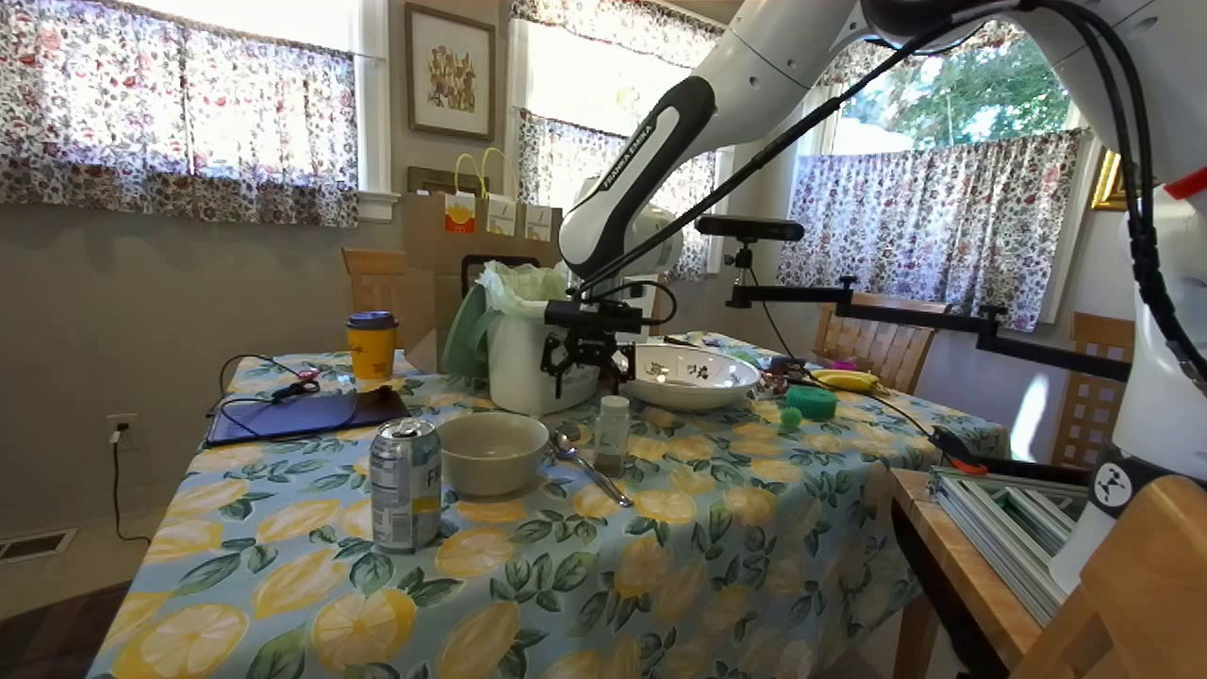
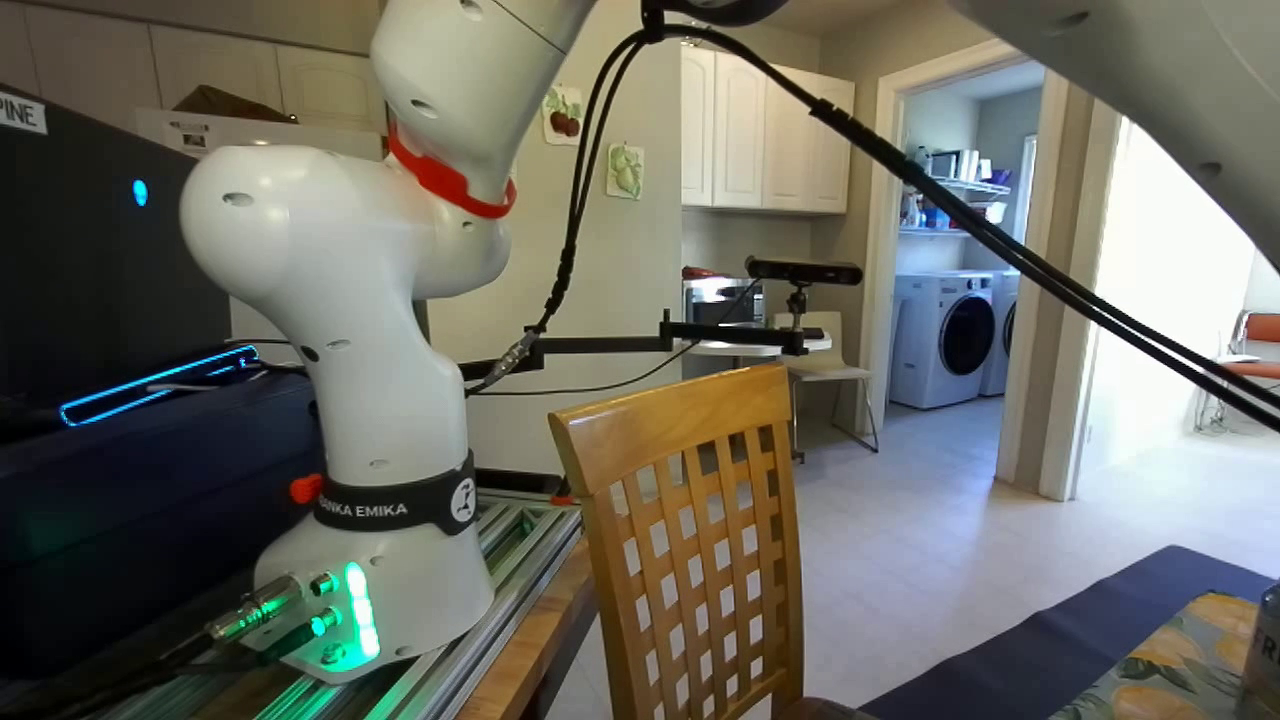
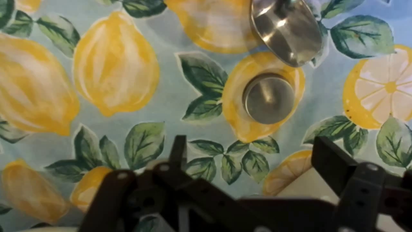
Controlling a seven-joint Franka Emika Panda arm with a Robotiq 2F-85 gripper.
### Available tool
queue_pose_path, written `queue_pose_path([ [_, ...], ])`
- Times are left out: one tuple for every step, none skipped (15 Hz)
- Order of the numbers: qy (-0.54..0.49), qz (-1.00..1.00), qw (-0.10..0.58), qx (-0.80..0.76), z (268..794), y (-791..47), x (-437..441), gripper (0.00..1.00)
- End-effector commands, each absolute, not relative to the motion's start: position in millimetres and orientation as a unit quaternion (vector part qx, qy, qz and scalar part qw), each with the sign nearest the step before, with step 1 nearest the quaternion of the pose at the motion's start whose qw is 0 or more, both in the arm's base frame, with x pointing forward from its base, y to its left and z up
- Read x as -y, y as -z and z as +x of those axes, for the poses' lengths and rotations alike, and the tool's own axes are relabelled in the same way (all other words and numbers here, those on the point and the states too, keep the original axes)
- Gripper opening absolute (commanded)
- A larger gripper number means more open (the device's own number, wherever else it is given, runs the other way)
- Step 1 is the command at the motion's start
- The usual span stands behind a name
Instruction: Put the lid on the bottle
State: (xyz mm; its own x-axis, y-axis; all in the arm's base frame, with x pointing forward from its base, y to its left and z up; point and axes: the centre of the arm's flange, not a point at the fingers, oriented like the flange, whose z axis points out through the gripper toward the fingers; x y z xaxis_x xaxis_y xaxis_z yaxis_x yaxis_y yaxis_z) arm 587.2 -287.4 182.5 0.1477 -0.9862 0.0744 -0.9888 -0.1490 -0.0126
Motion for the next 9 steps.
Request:
queue_pose_path([
  [-0.014,0.752,0.015,0.659,587.9,-177.7,286.9,1.0],
  [-0.007,0.752,0.008,0.659,588.6,-177.1,286.2,1.0],
  [-0.002,0.752,-0.001,0.66,590.3,-176.1,284.2,1.0],
  [0.004,0.752,-0.008,0.659,591.8,-174.5,281.8,1.0],
  [0.008,0.752,-0.015,0.659,594.2,-173.0,279.4,1.0],
  [0.012,0.751,-0.02,0.66,596.4,-171.3,277.1,1.0],
  [0.014,0.751,-0.025,0.66,598.7,-169.7,275.4,1.0],
  [0.012,0.75,-0.027,0.66,600.6,-169.1,274.6,1.0],
  [0.005,0.749,-0.028,0.662,603.3,-168.4,274.9,1.0],
])
